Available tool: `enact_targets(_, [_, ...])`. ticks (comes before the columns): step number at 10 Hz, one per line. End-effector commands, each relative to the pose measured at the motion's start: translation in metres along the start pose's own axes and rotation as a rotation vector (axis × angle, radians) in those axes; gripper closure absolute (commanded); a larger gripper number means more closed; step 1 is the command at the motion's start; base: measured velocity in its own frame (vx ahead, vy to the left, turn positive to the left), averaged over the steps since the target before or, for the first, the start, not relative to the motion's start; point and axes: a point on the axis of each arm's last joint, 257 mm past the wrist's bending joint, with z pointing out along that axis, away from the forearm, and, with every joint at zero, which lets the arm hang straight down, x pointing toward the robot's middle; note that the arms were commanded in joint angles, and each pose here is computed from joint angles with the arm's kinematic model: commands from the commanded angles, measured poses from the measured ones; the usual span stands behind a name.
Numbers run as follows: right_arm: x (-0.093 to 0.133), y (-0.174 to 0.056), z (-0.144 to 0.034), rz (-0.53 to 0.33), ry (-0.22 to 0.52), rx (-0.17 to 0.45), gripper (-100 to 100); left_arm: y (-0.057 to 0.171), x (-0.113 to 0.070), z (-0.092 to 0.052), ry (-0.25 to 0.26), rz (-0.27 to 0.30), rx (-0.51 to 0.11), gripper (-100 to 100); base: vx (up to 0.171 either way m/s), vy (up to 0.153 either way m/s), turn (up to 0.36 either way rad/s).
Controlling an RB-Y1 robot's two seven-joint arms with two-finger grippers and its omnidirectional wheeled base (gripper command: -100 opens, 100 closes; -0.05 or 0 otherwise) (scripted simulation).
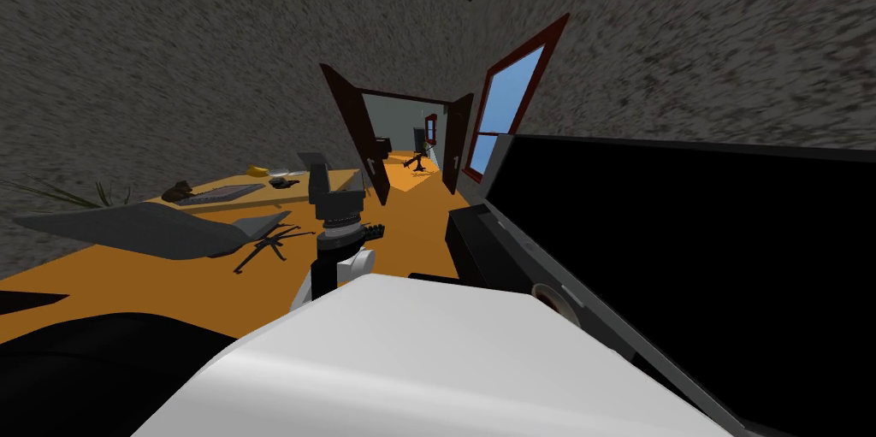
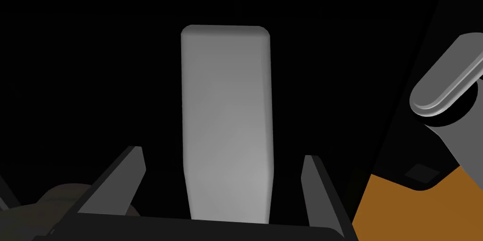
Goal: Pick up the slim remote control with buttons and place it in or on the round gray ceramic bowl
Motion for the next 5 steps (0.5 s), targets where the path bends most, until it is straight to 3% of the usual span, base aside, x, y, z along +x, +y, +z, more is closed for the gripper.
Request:
enact_targets(1, [0.002,0.012,0.01,0.008,-0.003,0.001,-100,0.0,0.0,0.0,0.0,0.0,0.0,0,0.007,-0.032,0.061])
enact_targets(3, [0.004,0.024,0.02,0.016,-0.006,0.002,-100,0.0,0.0,0.0,0.0,0.0,0.0,0,0.0,-0.066,0.069])
enact_targets(5, [0.003,0.028,0.021,0.018,-0.006,0.001,-100,0.0,0.0,0.0,0.0,0.0,0.0,0,-0.013,-0.012,0.041])
